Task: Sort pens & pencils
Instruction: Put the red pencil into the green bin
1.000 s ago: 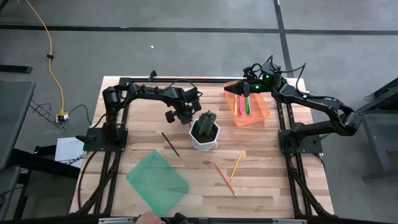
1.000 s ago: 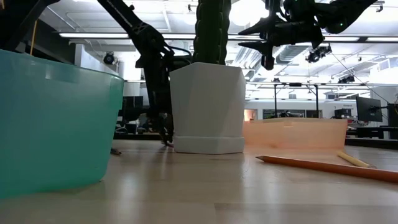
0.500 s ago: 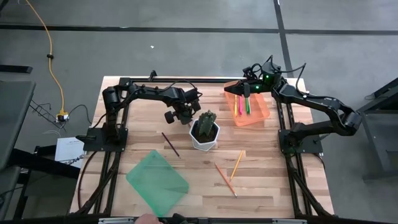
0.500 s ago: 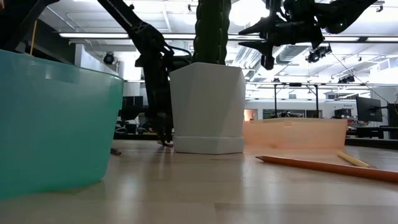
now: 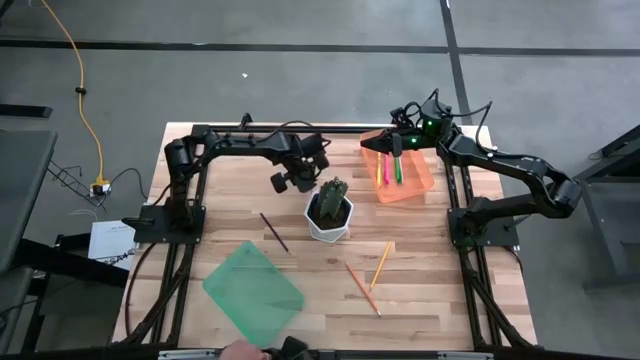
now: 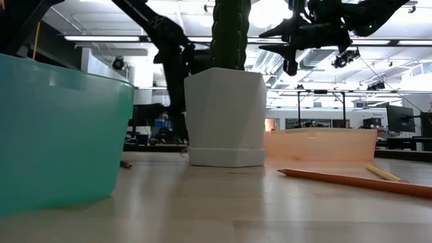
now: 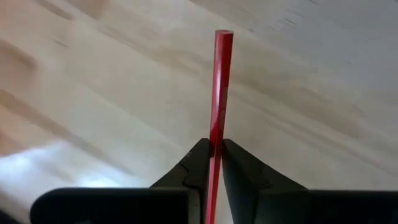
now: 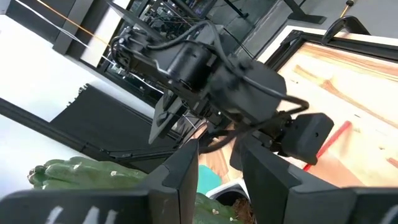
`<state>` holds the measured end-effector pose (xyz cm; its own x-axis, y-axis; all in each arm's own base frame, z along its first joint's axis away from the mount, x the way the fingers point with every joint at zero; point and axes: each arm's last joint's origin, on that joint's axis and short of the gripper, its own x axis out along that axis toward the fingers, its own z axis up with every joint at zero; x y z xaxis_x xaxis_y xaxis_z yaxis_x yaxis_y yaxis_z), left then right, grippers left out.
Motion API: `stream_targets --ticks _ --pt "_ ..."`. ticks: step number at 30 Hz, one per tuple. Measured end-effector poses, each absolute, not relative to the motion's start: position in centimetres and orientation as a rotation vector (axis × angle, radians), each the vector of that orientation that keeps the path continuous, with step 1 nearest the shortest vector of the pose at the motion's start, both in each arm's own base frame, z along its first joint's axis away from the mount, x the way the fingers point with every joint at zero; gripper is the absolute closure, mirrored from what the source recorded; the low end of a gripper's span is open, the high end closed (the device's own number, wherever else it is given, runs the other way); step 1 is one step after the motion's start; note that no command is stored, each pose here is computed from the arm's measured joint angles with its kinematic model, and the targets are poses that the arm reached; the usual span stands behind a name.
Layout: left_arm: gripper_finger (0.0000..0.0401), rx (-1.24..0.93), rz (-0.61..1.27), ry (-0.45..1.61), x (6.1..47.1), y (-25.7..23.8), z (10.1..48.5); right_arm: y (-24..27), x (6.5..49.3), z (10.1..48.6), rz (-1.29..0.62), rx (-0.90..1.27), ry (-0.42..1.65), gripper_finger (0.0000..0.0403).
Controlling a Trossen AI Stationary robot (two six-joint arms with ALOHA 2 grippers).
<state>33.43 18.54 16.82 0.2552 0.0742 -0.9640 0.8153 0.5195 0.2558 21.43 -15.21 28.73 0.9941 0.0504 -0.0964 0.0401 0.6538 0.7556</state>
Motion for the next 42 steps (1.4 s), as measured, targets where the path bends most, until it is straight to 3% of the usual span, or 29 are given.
stream_targets --ticks 11,18,42 --pt "0.0394 0.886 -0.59 1.229 34.0 18.9 18.8 -15.1 21.4 28.7 0.028 0.863 0.121 0.029" --pt "0.0378 0.838 -0.604 1.238 33.6 18.6 18.3 -15.1 21.4 28.7 0.031 0.862 0.121 0.029" --pt "0.0378 0.591 -0.674 1.39 31.2 17.1 15.9 -15.5 21.1 28.7 0.05 0.85 0.128 0.029"
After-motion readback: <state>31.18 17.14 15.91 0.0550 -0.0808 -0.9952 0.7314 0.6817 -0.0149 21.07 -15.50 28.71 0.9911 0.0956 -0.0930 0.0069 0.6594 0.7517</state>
